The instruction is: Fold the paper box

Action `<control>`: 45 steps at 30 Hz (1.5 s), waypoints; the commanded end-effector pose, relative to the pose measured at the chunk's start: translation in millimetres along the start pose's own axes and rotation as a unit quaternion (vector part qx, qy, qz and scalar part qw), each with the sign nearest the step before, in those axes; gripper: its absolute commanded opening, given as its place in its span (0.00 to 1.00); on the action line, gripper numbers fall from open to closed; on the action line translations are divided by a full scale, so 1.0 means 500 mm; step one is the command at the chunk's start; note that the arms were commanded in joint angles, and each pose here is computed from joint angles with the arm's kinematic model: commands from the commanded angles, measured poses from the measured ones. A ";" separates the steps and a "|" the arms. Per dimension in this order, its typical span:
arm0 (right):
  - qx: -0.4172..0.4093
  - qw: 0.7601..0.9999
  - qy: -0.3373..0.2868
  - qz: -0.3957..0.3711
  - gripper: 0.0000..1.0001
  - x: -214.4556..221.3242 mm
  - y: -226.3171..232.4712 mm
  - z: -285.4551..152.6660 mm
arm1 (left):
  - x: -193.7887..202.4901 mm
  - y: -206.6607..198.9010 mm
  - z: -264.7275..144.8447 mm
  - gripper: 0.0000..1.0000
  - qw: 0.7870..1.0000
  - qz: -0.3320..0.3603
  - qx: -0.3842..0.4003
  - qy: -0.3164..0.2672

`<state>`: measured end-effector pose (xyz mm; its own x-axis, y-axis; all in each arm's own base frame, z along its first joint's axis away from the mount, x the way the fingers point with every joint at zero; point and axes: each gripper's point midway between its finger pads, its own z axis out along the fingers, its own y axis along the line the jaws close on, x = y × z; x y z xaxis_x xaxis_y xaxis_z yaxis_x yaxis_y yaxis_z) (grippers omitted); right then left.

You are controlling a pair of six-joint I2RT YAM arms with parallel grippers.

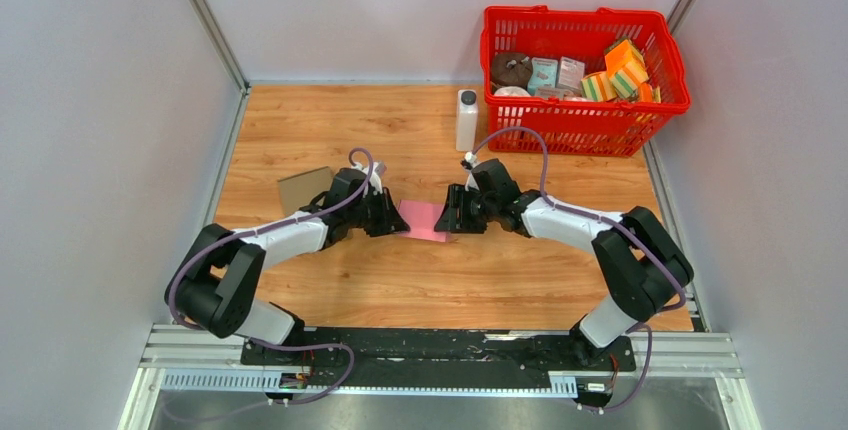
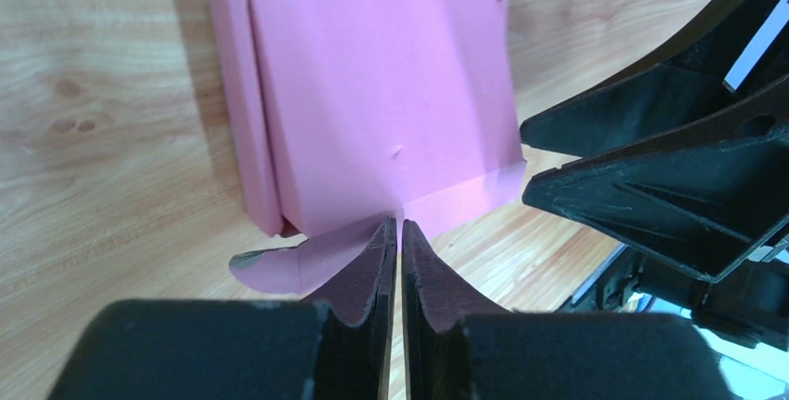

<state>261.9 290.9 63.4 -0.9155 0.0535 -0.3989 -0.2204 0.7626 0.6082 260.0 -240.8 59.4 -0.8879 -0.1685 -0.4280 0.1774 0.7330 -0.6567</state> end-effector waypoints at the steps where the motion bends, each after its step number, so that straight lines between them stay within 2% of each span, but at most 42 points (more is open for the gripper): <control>1: 0.009 1.000 0.002 -0.007 0.50 0.020 -0.031 0.024 | -0.002 0.013 0.014 0.12 1.000 0.008 0.006 -0.014; 8: 0.029 0.999 0.018 -0.023 0.50 0.035 -0.062 0.041 | 0.024 0.045 0.021 0.12 1.000 0.020 -0.016 0.008; 11: 0.000 1.000 0.007 -0.029 0.51 0.017 -0.029 0.005 | 0.010 0.023 0.006 0.15 0.999 0.037 -0.005 0.001; 15: -0.034 0.999 -0.011 -0.026 0.60 -0.025 0.006 -0.022 | -0.030 -0.033 -0.036 0.23 0.998 0.061 0.019 -0.023; 17: -0.034 0.999 -0.008 -0.020 0.60 -0.046 0.008 -0.004 | -0.043 -0.046 -0.051 0.31 0.997 0.063 0.022 -0.032; 19: -0.036 0.999 -0.006 -0.014 0.58 -0.060 0.008 0.005 | -0.076 -0.080 -0.070 0.34 0.995 0.070 0.041 -0.054; 22: -0.028 0.999 -0.012 -0.013 0.55 -0.073 0.001 0.023 | -0.095 -0.092 -0.087 0.34 0.995 0.072 0.037 -0.055; 28: -0.017 1.000 0.006 0.005 0.48 -0.050 -0.035 0.059 | -0.126 -0.044 -0.075 0.38 0.997 0.037 0.017 -0.058; 30: -0.014 1.000 0.012 0.011 0.45 -0.033 -0.045 0.064 | -0.123 -0.015 -0.055 0.43 0.999 0.027 0.004 -0.043; 31: -0.009 1.000 0.017 0.016 0.44 -0.024 -0.054 0.066 | -0.126 -0.003 -0.049 0.49 0.999 0.021 0.000 -0.038; 35: 0.004 1.000 0.017 0.016 0.41 -0.013 -0.078 0.077 | -0.117 0.048 -0.009 0.53 1.000 0.005 -0.024 -0.011; 41: 0.023 1.000 0.011 0.012 0.40 -0.012 -0.097 0.072 | -0.115 0.075 -0.003 0.53 0.999 0.013 -0.048 -0.014; 44: 0.027 1.000 0.013 0.003 0.45 -0.014 -0.090 0.056 | -0.109 0.086 -0.005 0.49 0.998 0.022 -0.059 -0.010; 45: 0.025 1.000 0.013 0.001 0.47 -0.018 -0.083 0.051 | -0.105 0.089 -0.006 0.44 0.998 0.021 -0.062 -0.006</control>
<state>301.0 294.0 44.1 -0.9072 0.0749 -0.4140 -0.2342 0.7276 0.6448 304.4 -200.9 45.1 -0.8977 -0.1731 -0.4052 0.1098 0.8027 -0.5862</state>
